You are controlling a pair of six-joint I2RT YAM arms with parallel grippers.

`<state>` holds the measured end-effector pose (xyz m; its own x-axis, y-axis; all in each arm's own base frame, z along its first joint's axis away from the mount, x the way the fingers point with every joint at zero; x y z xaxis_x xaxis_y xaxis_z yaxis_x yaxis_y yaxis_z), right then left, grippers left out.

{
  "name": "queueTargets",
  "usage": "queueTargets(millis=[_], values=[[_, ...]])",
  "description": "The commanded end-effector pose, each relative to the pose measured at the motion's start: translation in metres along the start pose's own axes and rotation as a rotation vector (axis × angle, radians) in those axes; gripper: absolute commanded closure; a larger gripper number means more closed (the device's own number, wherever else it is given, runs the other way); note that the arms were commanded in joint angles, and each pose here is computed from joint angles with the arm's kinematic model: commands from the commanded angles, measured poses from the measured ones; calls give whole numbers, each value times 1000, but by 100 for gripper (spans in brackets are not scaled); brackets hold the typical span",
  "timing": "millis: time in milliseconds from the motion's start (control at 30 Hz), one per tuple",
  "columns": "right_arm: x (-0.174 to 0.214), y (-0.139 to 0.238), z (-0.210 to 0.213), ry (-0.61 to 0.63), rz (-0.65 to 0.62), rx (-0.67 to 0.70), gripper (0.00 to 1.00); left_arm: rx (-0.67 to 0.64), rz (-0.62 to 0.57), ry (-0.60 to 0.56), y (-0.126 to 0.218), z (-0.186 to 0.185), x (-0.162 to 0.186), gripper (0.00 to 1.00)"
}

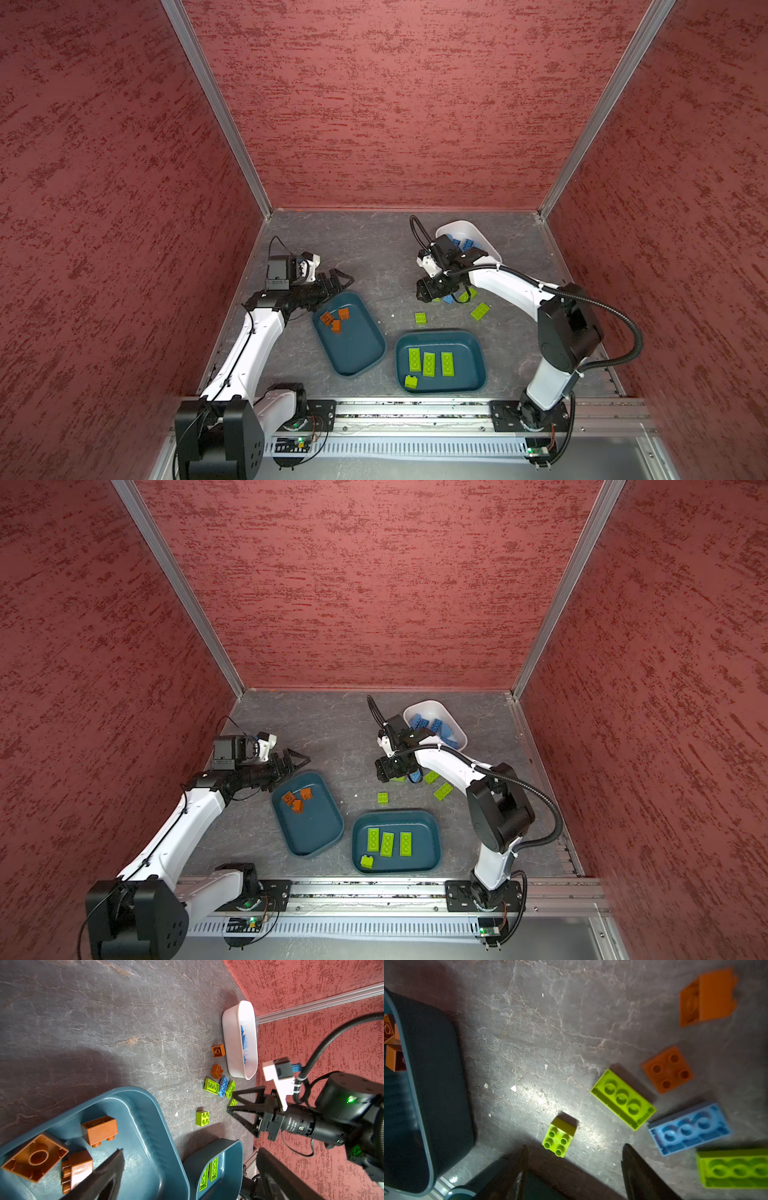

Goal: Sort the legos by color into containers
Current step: 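Lower the right gripper onto a small lime-green brick and grasp it, then carry the small lime-green brick into the lime-green tray and release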

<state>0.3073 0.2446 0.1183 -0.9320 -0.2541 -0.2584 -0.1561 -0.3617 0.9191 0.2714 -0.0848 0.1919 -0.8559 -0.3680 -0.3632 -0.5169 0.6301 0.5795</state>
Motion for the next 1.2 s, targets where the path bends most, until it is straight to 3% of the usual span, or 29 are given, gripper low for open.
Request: queueTargets(millis=[0, 300, 800, 967, 1167], values=[[9, -12, 1, -163, 16, 34, 28, -6, -13, -26, 2, -1, -4, 1], [27, -40, 5, -233, 50, 110, 34, -10, -7, -32, 2, 3, -1, 1], [44, -70, 6, -176, 113, 233, 56, -8, -2, -33, 3, 7, 2, 1], [44, -66, 5, -163, 95, 258, 67, -8, -10, -37, 5, 5, 1, 1], [21, -31, 13, -131, 10, 264, 73, 24, -20, -36, 6, -1, -2, 1]])
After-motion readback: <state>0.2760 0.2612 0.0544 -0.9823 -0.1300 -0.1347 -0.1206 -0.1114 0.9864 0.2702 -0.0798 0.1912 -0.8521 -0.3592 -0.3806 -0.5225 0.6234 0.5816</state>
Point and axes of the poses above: each gripper's point midway between its finger pads, its own y axis back along the fingers, its own z axis along the line the jaws close on, x = y × z, the point moved 3 cm from there along y, back along the fingers, and after that the axes turned 5 degrees about -y, right-handed, at the moved point
